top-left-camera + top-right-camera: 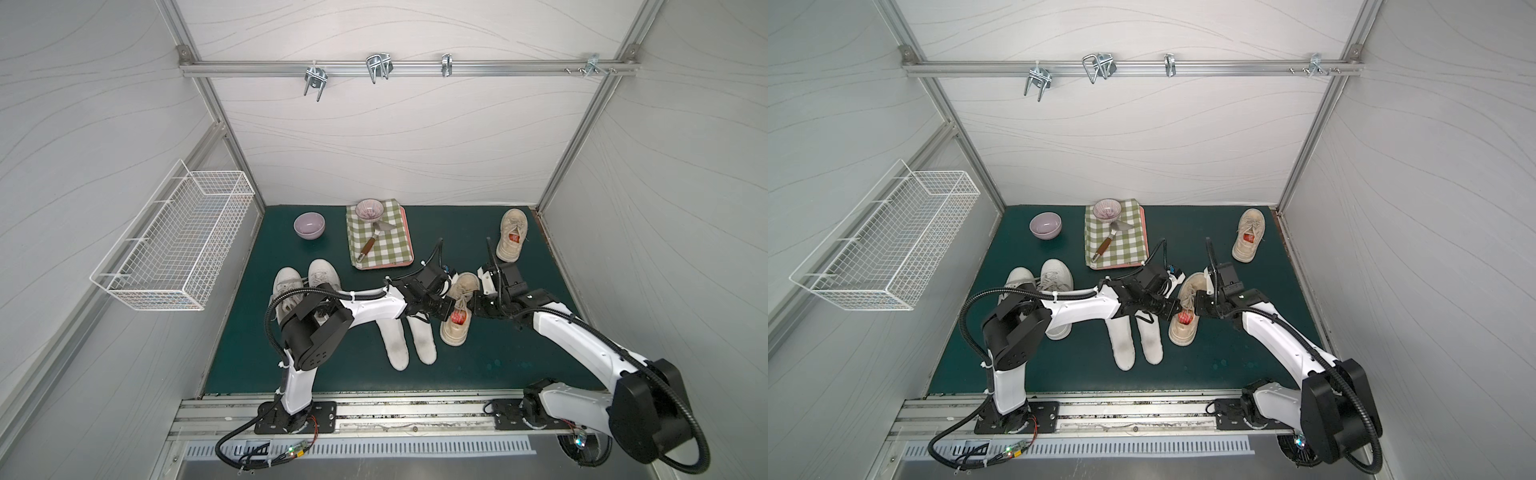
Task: Remove the insole from the shoe
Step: Adjust the shoe at the center of the board, then untie the shoelace on the shoe.
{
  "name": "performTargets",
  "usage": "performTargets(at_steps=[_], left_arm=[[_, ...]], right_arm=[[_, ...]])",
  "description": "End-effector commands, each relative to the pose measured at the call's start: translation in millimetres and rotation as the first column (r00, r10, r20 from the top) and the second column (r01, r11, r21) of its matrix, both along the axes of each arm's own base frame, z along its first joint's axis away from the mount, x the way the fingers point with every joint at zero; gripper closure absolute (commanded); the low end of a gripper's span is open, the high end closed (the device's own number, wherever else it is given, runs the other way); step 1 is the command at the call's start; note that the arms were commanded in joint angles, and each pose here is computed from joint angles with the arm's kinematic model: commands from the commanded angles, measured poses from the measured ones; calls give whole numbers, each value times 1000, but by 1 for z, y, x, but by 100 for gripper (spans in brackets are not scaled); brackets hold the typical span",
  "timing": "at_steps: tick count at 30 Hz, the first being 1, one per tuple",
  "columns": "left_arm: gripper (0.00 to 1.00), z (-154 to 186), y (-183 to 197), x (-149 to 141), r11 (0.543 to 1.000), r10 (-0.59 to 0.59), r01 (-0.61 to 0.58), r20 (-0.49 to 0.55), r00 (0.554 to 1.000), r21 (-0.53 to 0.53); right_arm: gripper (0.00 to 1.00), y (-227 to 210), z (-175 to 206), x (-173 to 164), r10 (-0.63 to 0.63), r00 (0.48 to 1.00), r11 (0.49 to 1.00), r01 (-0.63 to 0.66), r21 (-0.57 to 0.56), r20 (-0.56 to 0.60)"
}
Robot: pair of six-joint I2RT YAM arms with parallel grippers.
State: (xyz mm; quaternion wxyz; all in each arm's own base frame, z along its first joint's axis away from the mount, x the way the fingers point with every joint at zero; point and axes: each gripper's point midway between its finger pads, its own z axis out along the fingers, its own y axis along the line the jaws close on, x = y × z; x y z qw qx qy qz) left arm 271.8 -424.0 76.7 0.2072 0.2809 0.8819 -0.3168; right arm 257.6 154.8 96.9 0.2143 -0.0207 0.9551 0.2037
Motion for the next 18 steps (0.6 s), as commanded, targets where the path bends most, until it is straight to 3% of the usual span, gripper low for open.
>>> performTargets(at_steps=[1,6,18], left_arm=[[100,43,-18,4,991,-34,43,71,997,-128],[100,40,-18,2,990,-44,51,61,997,-129],[100,41,-21,-2,987,-68,75,55,996,-143]], right_arm=[[77,10,4,2,35,999,999,-36,30,15],[73,25,18,3,72,997,991,-76,110,37],[66,26,39,12,53,995,990,-63,126,87]])
